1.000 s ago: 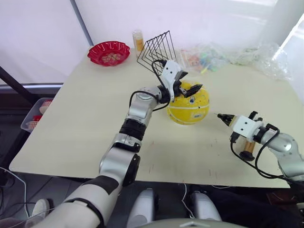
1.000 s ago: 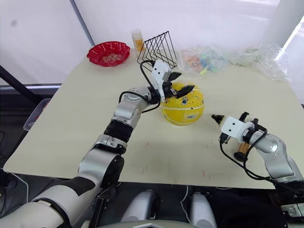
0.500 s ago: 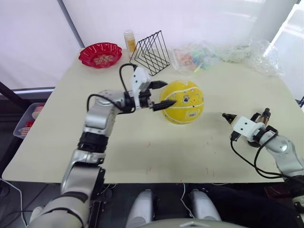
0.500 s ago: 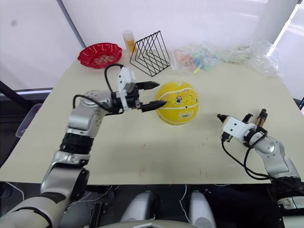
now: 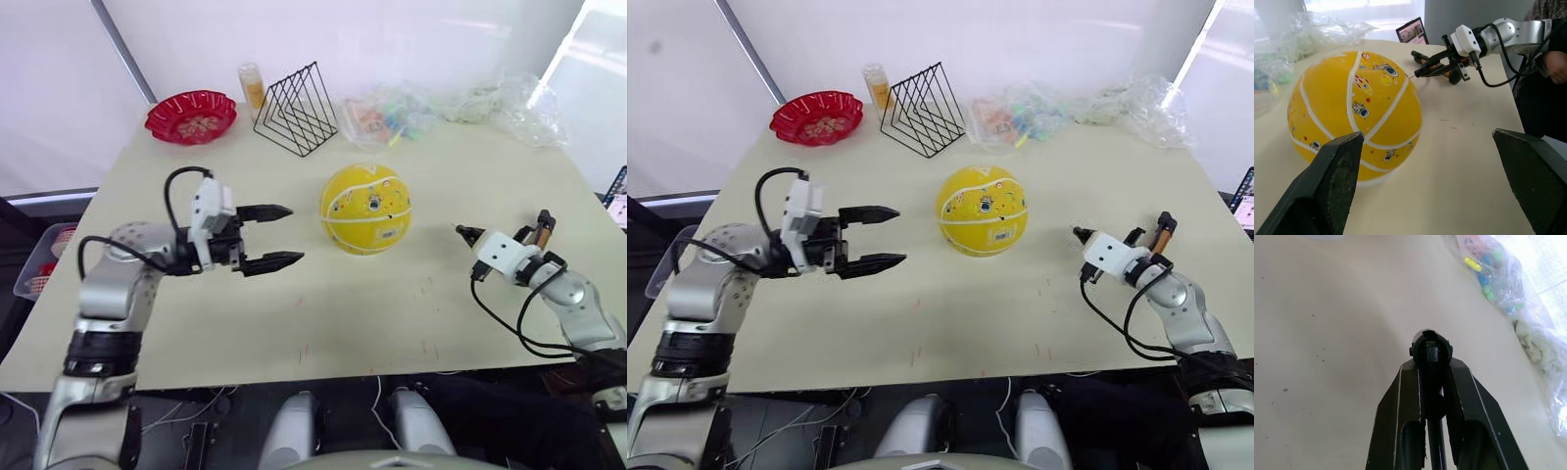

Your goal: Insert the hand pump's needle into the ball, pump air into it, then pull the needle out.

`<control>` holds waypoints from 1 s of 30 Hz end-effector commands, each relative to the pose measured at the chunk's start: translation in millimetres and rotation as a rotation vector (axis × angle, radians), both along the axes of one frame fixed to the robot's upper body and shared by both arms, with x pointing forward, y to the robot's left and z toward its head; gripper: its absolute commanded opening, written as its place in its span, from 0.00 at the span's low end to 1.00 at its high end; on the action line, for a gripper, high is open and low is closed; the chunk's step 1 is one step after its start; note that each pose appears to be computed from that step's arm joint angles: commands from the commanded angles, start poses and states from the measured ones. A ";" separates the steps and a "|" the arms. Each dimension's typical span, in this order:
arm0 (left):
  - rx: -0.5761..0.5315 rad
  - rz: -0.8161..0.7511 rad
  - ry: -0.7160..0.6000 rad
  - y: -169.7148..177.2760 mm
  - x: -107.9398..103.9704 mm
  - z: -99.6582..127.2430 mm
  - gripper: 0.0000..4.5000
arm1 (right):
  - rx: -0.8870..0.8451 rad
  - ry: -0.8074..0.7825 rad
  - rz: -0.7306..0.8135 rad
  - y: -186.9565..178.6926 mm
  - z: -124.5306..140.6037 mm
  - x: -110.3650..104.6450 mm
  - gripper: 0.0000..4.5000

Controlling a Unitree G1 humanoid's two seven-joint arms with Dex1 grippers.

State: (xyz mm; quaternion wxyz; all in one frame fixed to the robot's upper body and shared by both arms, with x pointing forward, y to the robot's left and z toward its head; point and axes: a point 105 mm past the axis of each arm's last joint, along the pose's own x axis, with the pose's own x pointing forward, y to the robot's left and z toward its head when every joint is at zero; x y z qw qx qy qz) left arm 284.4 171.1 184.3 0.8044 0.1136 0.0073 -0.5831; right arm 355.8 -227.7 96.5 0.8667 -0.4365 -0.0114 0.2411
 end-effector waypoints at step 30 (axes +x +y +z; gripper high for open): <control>-0.038 0.176 -0.007 28.4 -16.0 -24.4 1.00 | 0.450 0.103 -0.078 -13.3 17.9 -75.5 0.99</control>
